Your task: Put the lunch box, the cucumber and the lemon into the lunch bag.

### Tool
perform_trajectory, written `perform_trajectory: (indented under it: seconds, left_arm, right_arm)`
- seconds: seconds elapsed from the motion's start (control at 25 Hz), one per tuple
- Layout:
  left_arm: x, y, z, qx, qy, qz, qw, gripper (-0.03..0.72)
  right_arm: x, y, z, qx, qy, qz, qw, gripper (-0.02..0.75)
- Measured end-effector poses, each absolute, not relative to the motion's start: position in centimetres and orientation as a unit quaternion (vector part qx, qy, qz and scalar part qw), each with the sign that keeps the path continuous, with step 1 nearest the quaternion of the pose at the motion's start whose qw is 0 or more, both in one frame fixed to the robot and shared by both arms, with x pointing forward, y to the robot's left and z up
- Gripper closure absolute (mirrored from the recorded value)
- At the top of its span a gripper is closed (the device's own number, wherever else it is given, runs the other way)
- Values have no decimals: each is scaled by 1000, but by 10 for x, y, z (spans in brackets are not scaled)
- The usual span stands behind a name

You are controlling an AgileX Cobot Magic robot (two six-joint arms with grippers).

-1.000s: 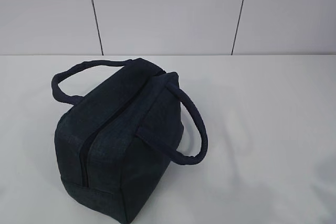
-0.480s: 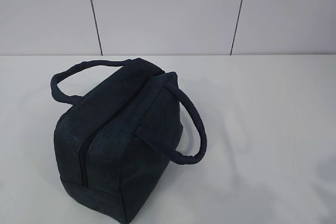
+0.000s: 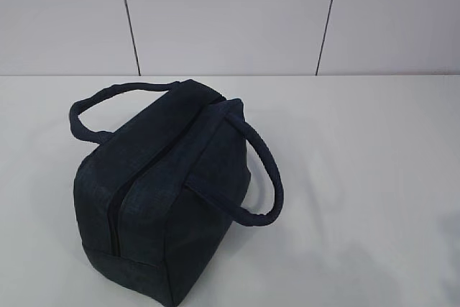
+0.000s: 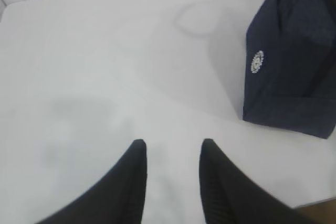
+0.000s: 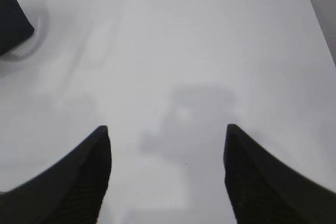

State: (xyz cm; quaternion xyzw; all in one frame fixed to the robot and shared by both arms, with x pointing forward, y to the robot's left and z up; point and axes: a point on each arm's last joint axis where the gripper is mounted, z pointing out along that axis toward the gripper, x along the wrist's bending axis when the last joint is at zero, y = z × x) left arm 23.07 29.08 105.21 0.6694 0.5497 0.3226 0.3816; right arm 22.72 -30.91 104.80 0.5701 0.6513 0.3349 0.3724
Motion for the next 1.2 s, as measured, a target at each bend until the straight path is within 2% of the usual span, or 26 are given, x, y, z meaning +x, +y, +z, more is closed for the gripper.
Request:
perform_trajectory:
  seconds: [1.2]
  left_arm:
    - [231, 290, 1052, 668, 552, 322, 382, 445]
  right_arm:
    - [227, -309, 1048, 571, 651, 334, 373, 247]
